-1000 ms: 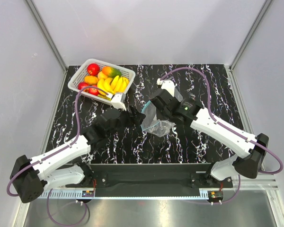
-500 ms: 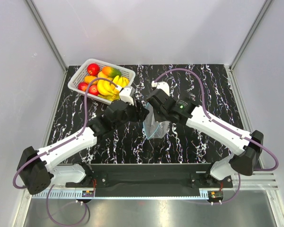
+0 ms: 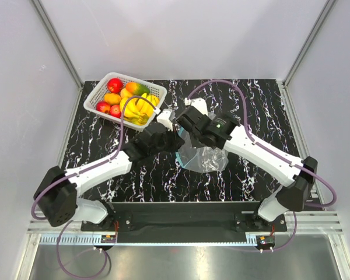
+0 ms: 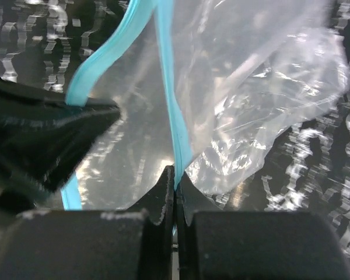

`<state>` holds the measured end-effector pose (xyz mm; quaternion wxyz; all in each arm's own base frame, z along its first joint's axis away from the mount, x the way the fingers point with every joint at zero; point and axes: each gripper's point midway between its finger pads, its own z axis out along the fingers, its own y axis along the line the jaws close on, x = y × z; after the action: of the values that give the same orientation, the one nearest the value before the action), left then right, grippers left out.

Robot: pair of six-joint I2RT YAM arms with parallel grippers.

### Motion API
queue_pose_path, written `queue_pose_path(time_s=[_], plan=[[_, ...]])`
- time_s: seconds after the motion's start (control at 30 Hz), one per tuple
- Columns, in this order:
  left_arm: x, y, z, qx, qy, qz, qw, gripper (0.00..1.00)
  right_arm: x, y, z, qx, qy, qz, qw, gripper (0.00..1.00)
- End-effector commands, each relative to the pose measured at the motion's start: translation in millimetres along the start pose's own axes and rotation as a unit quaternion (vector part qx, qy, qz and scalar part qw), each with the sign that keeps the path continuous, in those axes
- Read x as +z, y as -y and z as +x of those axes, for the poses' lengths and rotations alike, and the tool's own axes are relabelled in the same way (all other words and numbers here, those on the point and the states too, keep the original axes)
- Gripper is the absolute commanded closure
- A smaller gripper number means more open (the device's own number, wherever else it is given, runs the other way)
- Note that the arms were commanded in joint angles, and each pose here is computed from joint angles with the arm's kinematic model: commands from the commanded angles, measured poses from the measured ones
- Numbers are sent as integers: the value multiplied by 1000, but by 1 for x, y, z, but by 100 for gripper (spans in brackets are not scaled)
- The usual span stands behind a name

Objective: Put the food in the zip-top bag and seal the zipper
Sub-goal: Open the zipper of the food storage bag.

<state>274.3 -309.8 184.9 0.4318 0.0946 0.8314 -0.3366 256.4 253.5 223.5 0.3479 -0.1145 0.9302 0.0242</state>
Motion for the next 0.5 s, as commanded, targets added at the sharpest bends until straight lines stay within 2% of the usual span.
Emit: queue_pose_path(time_s=[0.0, 0.07, 0.1, 0.2, 0.33, 0.47], plan=[[14, -7, -15, -29, 8, -15, 999, 100, -8, 32, -6, -21, -7, 87, 996, 100], [25, -20, -6, -44, -9, -28, 999, 100, -13, 48, -13, -25, 0, 139, 990, 100], [30, -31, -6, -53, -10, -39, 998, 100, -14, 59, -8, -27, -15, 177, 984, 100], [42, -45, 7, -74, -36, -39, 996, 100, -13, 83, -12, -47, -2, 268, 962, 100], [47, -57, 17, -76, -42, -59, 994, 100, -12, 97, -13, -58, 3, 330, 942, 100], [43, -65, 19, -66, -43, -77, 994, 100, -12, 101, -16, -68, 14, 352, 934, 100]])
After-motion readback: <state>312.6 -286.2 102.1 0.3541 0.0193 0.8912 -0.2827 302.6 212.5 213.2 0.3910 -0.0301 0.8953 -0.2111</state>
